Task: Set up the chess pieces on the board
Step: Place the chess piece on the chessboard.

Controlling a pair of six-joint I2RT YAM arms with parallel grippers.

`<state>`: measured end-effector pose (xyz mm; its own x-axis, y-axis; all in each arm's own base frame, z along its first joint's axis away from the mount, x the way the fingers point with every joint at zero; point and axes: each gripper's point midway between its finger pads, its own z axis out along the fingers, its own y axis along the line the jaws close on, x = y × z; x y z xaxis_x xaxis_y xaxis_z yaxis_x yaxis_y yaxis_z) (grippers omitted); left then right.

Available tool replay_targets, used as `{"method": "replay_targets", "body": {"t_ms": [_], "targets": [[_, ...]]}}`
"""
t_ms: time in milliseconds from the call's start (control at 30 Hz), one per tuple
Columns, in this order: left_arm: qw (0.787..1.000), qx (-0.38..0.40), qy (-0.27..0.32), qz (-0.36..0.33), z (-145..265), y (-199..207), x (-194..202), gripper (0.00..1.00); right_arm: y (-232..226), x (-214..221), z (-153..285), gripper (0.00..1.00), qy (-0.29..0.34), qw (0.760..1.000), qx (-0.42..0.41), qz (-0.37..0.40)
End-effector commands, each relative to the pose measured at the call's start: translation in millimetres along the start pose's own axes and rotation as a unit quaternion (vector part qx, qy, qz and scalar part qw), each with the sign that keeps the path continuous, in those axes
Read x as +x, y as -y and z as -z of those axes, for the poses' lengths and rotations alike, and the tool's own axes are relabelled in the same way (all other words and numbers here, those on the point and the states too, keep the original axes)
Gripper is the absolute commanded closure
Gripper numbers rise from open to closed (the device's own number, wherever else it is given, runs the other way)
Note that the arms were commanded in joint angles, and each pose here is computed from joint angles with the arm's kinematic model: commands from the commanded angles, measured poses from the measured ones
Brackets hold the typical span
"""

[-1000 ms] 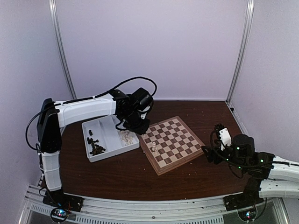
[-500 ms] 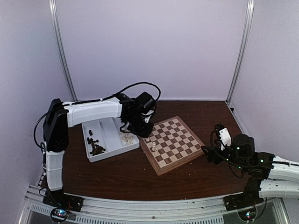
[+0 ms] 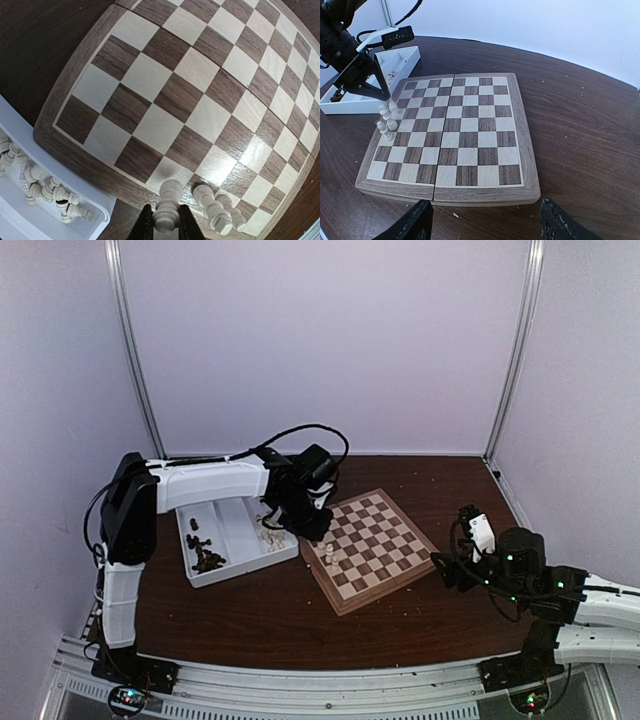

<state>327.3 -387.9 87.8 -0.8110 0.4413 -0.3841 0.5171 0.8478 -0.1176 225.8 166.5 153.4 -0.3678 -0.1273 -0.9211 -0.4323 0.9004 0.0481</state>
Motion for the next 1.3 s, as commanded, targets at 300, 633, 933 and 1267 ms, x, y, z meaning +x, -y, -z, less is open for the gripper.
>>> {"method": "replay_targets", "body": {"t_ms": [300,633,933,1267], "targets": [[1.000,0.011,0.005,-0.013,-11.5,3.3,-8.4,0.92,0.3,-0.1,-1.1,0.25,0.003,1.000,0.000,0.005],[1.000,0.007,0.001,-0.014,-9.1,2.5,-7.7,0.72,0.1,0.1,-2.1,0.25,0.001,1.000,0.000,0.006],[1.000,-0.004,0.002,-0.017,-1.2,-0.1,-12.1,0.65,-0.3,0.5,-2.3,0.25,0.000,1.000,-0.001,0.006],[1.000,-0.011,-0.003,-0.019,-3.5,-3.3,-8.2,0.80,-0.5,0.5,-2.4,0.25,0.000,1.000,-0.001,0.007]]}}
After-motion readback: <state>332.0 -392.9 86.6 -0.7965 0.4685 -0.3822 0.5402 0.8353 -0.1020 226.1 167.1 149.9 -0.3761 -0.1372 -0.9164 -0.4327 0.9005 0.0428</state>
